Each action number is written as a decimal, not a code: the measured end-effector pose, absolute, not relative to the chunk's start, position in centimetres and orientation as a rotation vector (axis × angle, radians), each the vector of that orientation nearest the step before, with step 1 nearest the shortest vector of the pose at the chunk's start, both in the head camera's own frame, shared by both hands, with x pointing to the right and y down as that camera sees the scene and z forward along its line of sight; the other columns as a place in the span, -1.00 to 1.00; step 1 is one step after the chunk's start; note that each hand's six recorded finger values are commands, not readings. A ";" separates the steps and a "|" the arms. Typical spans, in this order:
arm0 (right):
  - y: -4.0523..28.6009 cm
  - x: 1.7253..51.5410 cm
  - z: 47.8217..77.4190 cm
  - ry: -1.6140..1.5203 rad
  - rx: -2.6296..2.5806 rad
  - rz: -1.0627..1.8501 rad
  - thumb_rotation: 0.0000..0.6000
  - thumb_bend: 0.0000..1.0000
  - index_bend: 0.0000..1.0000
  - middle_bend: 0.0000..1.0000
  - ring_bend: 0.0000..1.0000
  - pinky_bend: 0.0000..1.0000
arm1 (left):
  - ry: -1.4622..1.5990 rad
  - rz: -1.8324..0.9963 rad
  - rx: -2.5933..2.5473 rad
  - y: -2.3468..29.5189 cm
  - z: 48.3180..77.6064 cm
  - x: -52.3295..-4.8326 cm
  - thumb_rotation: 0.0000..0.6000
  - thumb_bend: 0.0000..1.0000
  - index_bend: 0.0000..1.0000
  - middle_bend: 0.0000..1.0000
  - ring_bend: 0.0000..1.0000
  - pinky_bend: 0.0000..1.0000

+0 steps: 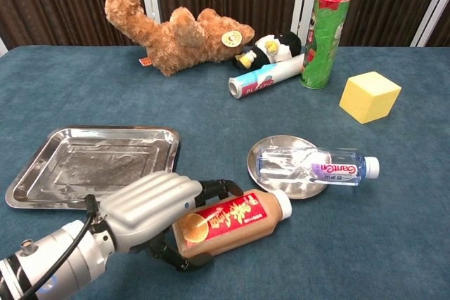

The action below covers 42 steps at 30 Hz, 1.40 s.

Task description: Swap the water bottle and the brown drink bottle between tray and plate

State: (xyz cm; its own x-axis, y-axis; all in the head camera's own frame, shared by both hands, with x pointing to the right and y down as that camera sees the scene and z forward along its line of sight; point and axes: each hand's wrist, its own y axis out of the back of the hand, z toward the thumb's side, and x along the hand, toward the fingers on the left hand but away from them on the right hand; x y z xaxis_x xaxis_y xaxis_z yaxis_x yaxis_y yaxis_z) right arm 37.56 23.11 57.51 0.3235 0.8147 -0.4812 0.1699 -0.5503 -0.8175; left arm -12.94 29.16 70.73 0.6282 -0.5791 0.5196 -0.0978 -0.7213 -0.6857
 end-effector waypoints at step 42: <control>24.5 35.9 58.9 -0.777 -1.862 1.282 1.00 -0.61 -1.00 -1.00 -1.00 -0.87 | 0.373 -0.904 -1.957 15.5 71.9 -33.1 1.00 0.25 0.13 0.20 0.03 0.13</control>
